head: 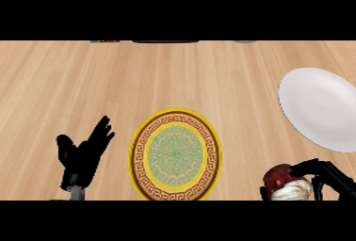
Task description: Pick the cupcake from the plate and place it in the plate
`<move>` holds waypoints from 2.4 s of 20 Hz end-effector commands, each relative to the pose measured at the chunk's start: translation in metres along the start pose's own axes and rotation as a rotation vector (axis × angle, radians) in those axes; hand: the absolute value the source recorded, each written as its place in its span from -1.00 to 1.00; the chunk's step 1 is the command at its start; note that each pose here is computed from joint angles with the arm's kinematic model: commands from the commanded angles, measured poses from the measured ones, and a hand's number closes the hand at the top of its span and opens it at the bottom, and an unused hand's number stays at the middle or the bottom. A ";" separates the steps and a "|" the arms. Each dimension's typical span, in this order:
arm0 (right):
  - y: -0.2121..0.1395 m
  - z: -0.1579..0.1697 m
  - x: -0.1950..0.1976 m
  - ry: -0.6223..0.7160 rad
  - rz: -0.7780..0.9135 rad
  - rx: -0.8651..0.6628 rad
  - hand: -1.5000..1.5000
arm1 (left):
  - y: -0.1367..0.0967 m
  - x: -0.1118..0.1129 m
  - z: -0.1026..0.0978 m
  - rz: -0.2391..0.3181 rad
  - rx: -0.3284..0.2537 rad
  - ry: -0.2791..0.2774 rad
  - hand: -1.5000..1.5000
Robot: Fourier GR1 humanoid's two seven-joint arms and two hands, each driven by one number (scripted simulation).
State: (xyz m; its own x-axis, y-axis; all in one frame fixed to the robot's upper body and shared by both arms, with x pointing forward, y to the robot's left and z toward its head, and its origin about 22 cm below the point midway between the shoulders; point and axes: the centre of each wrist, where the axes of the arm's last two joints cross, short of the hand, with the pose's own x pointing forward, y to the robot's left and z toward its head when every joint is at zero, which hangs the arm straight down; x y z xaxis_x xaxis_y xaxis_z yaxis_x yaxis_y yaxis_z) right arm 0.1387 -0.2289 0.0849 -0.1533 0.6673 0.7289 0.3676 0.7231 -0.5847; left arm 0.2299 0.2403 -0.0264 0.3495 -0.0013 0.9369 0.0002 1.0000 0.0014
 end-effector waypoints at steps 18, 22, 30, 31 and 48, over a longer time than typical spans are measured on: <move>-0.074 -0.174 -0.180 0.051 0.007 -0.291 1.00 | 0.003 -0.004 -0.008 -0.017 -0.020 0.031 0.00; -0.066 -0.188 -0.206 0.065 0.014 -0.275 1.00 | -0.006 0.000 -0.004 -0.019 -0.040 -0.005 0.00; -0.083 -0.186 -0.231 0.301 0.185 0.064 -1.00 | -0.028 0.006 -0.019 -0.031 -0.059 -0.011 0.00; -0.081 -0.191 -0.230 0.299 0.156 0.068 -1.00 | -0.017 0.006 -0.016 -0.028 -0.080 -0.009 0.00; -0.135 -0.178 -0.250 0.197 -0.386 -0.114 -1.00 | -0.005 -0.008 -0.008 -0.011 -0.057 0.020 0.00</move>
State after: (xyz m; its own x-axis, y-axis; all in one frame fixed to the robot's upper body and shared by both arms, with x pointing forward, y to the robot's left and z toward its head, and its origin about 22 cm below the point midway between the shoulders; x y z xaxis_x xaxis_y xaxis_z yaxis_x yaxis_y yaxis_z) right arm 0.3064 -0.5005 0.0313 -0.1049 0.3836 0.9175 0.4416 0.8446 -0.3026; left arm 0.2417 0.2301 -0.0248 0.3193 -0.0132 0.9476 0.0536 0.9986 -0.0042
